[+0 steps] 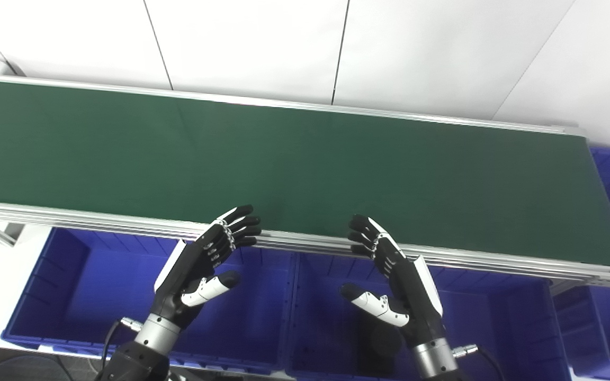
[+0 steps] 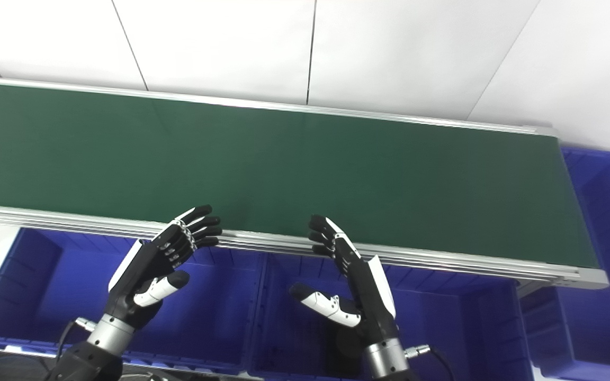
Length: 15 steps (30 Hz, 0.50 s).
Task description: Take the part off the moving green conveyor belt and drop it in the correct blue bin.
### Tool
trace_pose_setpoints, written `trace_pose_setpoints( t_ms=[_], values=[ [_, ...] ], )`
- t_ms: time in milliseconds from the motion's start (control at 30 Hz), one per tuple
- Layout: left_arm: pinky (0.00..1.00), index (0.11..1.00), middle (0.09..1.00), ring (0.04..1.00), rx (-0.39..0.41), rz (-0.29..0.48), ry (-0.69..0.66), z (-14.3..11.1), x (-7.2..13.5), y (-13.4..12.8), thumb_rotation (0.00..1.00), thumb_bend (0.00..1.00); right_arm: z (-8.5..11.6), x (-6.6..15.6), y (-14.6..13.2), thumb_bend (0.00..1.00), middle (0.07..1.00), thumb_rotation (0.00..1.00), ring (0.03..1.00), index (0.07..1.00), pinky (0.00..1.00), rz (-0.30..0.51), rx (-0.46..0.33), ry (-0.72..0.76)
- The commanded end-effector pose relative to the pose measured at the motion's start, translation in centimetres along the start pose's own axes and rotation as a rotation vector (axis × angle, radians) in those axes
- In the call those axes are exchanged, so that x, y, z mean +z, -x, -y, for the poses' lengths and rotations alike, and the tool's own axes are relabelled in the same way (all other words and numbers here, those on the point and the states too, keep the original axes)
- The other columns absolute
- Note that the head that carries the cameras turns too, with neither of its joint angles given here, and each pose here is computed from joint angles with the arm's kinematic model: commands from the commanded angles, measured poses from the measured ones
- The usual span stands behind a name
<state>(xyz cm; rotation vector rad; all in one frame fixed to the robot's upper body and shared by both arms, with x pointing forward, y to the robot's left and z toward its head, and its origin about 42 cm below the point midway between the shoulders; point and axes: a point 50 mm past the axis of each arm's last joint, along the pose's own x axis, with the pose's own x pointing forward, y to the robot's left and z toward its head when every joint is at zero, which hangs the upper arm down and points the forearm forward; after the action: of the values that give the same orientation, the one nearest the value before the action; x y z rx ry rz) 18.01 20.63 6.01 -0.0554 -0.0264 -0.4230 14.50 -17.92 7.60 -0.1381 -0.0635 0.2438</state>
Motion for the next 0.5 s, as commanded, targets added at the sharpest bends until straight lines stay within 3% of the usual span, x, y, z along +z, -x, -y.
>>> trace_pose_setpoints(
  t_ms=[0, 467],
  values=[
    [0.78, 0.872, 0.827, 0.8, -0.01, 0.058, -0.025, -0.39, 0.76, -0.4, 0.6, 0.88, -0.08, 0.89, -0.41, 0.78, 0.875, 0.55, 0.844, 0.894, 0.79, 0.078, -0.005, -0.007],
    [0.78, 0.873, 0.825, 0.799, -0.017, 0.054, -0.036, -1.05, 0.65, -0.09, 0.61, 0.88, -0.64, 1.01, -0.61, 0.79, 0.864, 0.52, 0.833, 0.88, 0.77, 0.084, -0.028, -0.014]
  ],
)
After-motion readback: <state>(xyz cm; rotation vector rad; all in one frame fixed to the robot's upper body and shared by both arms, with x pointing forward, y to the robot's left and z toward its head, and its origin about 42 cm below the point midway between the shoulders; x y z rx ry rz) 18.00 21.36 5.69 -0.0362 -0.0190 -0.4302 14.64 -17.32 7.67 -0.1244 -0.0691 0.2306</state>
